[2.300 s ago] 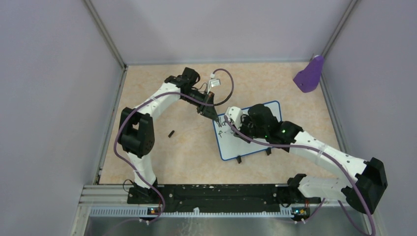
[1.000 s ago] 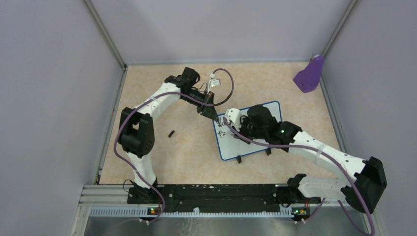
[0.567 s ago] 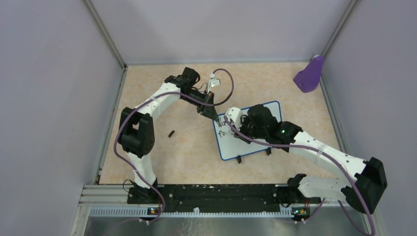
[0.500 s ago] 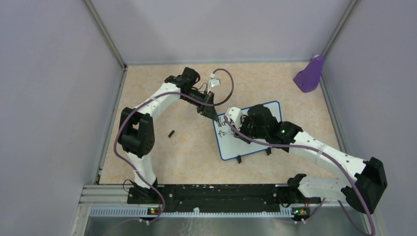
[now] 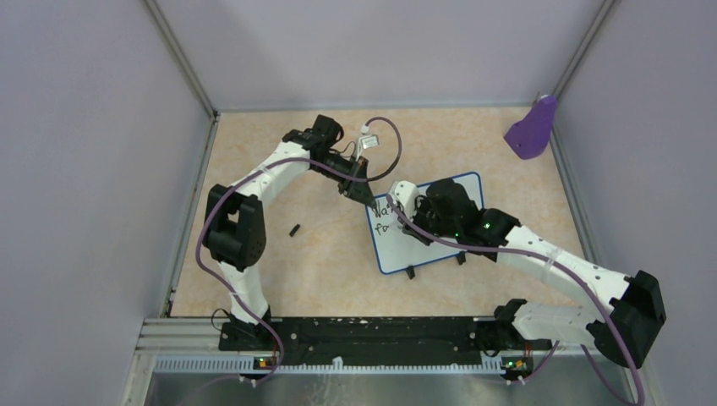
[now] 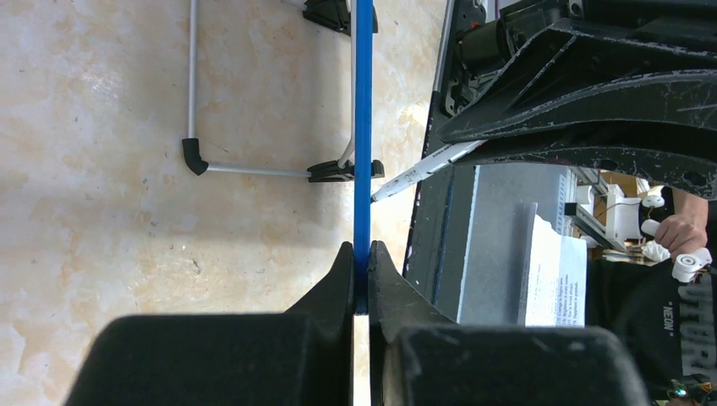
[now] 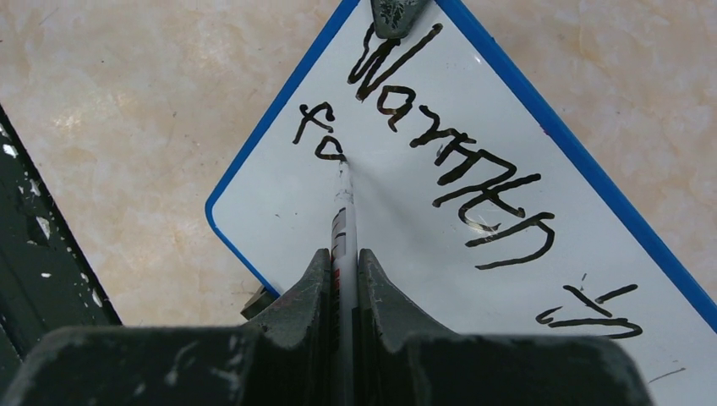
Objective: Write a sentence on the whiteboard
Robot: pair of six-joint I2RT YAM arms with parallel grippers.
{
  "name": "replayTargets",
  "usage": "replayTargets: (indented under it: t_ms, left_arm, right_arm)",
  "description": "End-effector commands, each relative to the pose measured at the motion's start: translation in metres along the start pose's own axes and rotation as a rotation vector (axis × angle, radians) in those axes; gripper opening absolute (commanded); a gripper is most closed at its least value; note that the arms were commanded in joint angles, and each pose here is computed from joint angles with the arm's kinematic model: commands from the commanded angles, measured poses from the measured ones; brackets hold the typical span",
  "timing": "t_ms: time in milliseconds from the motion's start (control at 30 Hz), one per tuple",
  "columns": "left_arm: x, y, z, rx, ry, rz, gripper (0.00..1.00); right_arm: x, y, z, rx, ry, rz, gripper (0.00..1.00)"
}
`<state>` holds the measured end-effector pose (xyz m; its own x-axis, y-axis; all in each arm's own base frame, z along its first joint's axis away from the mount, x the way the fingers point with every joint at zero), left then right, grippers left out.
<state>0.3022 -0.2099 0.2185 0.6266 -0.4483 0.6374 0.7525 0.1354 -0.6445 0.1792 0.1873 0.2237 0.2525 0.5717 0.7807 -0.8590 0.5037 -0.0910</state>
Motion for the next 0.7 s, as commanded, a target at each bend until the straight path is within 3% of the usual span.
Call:
replayTargets:
  t_ms: [0,667]
  left_arm:
    - [0.007,0.002,0.004,0.019,-0.011,-0.028,0.0]
    - [0.006,0.003,0.004,0.021,-0.008,-0.028,0.0]
  right_arm:
    - [0.014,-0.016,0.005,-0.122,-0.068,-0.023,0.0]
    - [-0.006,-0.003,0.001,0.035,0.033,0.045,0.0]
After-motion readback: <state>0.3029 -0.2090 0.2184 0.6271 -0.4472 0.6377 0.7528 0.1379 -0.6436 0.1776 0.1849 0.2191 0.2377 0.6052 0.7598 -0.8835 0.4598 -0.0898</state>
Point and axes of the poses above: each gripper's point midway between its finger pads, its own z axis back along the fingers, its own y axis along the line the jaws close on, x = y × z, the point moved 9 cm from there along z, back along the fingers, and after that the axes turned 5 degrees about -z, right-handed, at the moved point
